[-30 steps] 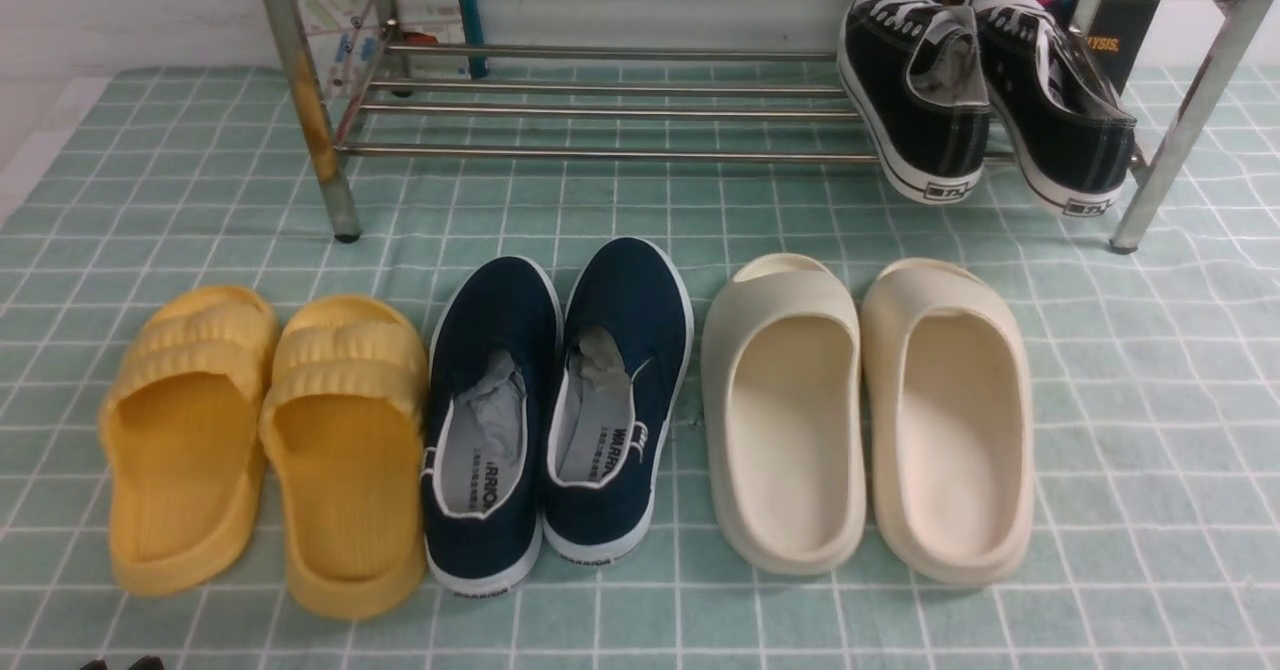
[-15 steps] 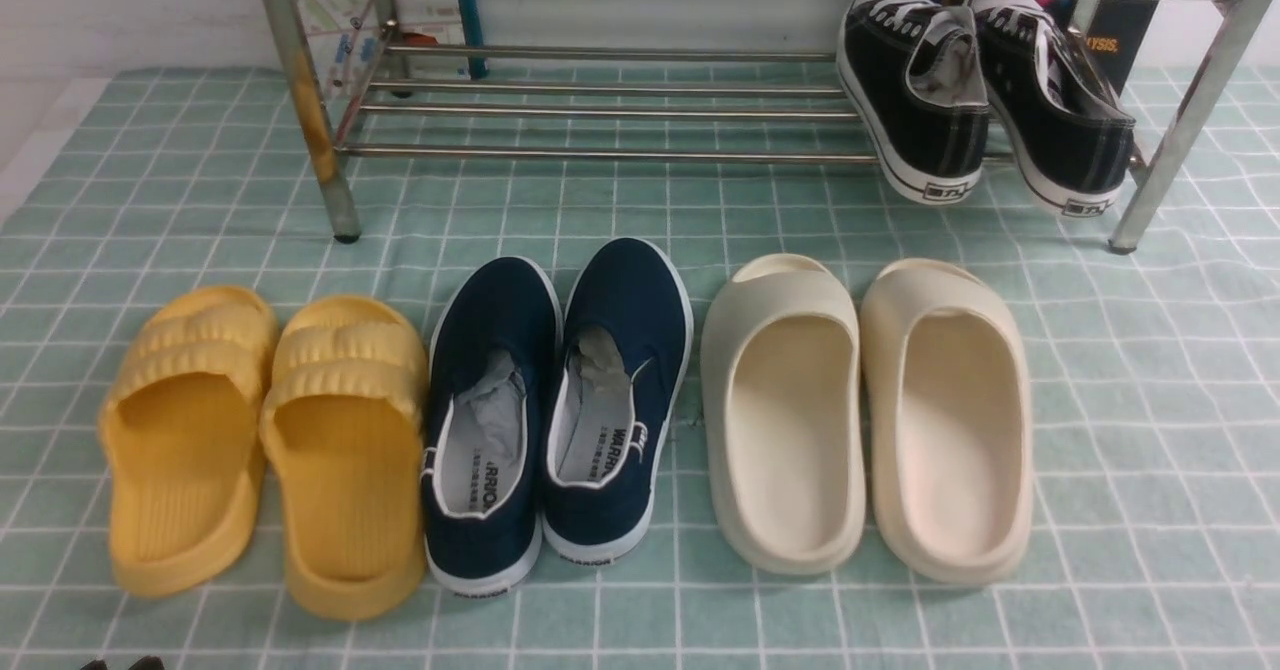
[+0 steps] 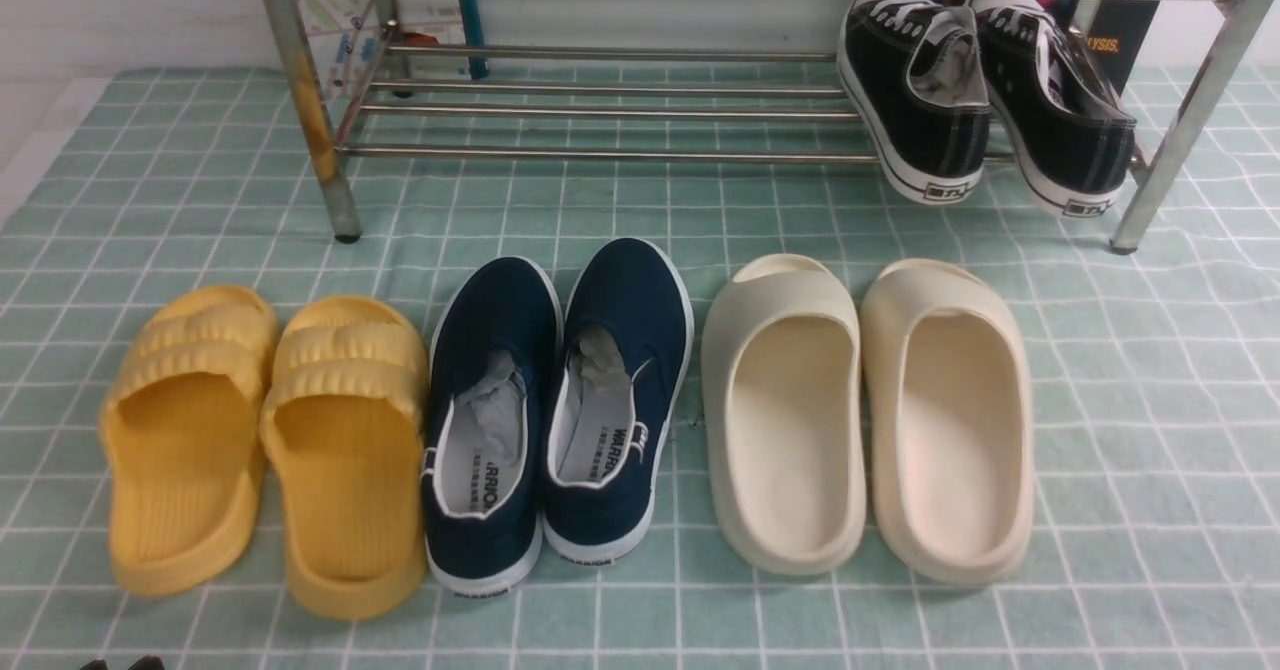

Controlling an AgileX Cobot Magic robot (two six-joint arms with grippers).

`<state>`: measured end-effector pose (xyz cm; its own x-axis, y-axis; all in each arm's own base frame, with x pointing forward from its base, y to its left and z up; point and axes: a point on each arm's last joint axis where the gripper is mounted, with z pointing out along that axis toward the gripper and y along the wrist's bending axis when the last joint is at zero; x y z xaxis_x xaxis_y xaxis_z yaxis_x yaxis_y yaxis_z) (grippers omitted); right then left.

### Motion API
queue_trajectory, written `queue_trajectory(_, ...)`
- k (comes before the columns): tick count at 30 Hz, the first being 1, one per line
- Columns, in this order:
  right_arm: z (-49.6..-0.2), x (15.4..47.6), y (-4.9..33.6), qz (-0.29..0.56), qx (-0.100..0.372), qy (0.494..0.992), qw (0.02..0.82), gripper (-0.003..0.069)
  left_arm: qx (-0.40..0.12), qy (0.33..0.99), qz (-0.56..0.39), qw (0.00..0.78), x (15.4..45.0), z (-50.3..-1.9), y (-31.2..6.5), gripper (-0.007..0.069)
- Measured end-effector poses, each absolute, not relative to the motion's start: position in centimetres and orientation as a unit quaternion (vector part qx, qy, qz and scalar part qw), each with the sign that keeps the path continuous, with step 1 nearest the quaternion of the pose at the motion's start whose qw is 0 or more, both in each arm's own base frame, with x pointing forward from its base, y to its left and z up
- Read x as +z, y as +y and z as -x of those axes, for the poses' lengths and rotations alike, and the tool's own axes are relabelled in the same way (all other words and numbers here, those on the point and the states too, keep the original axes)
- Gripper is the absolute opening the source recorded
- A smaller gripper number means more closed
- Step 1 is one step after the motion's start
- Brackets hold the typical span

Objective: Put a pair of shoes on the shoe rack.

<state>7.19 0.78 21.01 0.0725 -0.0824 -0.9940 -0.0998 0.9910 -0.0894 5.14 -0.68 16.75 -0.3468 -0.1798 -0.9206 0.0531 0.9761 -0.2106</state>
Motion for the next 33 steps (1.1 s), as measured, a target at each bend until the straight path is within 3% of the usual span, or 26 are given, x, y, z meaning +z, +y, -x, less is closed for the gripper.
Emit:
queue_trajectory(9,-7.1,19.6,0.7,0.07,0.004,0.735,0.674,0.0004,-0.102,0.814,0.039,0.57,16.7,-5.1,-0.7,0.0239)
queue_trajectory(24,-5.7,19.7,0.0,0.028,-0.023,0.715,0.698,0.0011,-0.103,0.814,0.039,0.57,16.8,-5.1,-0.7,0.0239)
queue_trajectory(29,-5.4,17.6,0.0,0.027,-0.021,0.789,0.613,0.0015,-0.103,0.814,0.039,0.57,16.8,-5.1,-0.7,0.0239)
queue_trajectory(33,-5.3,17.4,0.0,0.026,-0.018,0.804,0.594,0.0015,-0.103,0.814,0.039,0.57,16.8,-5.1,-0.7,0.0239)
